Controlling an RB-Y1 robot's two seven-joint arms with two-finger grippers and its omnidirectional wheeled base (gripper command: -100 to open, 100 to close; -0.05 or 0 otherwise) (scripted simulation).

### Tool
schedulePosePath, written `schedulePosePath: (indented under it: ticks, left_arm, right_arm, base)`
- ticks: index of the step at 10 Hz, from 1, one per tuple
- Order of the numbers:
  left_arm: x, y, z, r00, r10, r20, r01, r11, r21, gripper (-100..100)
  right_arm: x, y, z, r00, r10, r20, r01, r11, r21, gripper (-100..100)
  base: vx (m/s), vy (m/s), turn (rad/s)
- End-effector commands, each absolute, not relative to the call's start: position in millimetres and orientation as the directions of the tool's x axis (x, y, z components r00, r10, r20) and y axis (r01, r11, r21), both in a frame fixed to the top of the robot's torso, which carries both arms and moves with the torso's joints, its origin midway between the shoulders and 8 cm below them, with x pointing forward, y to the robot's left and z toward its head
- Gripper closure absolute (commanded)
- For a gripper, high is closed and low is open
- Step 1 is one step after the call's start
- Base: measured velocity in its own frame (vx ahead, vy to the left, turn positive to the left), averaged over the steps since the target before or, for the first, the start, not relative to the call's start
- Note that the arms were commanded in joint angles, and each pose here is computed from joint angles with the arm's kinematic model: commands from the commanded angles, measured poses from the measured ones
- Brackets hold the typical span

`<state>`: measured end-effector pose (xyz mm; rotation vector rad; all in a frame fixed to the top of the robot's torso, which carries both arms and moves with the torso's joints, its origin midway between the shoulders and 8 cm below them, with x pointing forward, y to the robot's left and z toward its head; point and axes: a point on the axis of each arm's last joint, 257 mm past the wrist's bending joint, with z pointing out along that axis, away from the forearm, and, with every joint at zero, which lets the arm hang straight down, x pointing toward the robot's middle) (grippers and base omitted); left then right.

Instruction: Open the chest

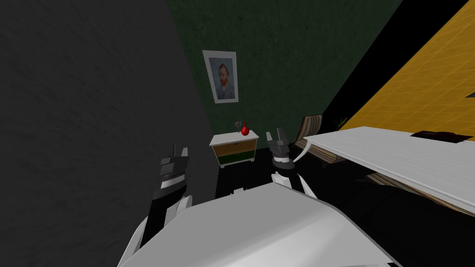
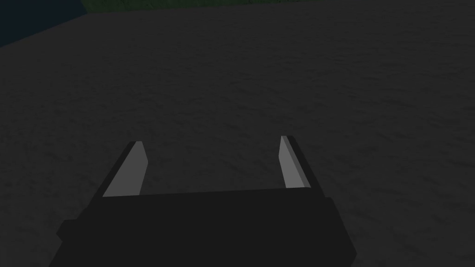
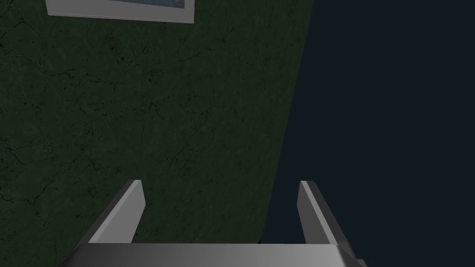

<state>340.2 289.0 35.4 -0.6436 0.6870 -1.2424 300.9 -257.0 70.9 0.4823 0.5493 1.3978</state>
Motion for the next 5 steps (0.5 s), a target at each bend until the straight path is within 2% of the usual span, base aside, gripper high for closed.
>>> schedulePosePath:
  ticks: [1,5]
  left_arm:
    - [346.2,284.8,25.7,0.161,-0.975,-0.156,0.607,0.222,-0.763,-100]
    - [361.6,282.4,-4.2,0.136,-0.966,-0.219,0.579,0.257,-0.774,-100]
  right_arm:
    - [300.9,-257.0,70.9,0.088,0.993,-0.075,-0.779,0.115,0.616,0]
    - [301.0,-257.0,70.7,0.088,0.993,-0.075,-0.778,0.116,0.617,0]
  base:
    - [0.037,-0.013,0.008]
    - [0.085,-0.021,0.008]
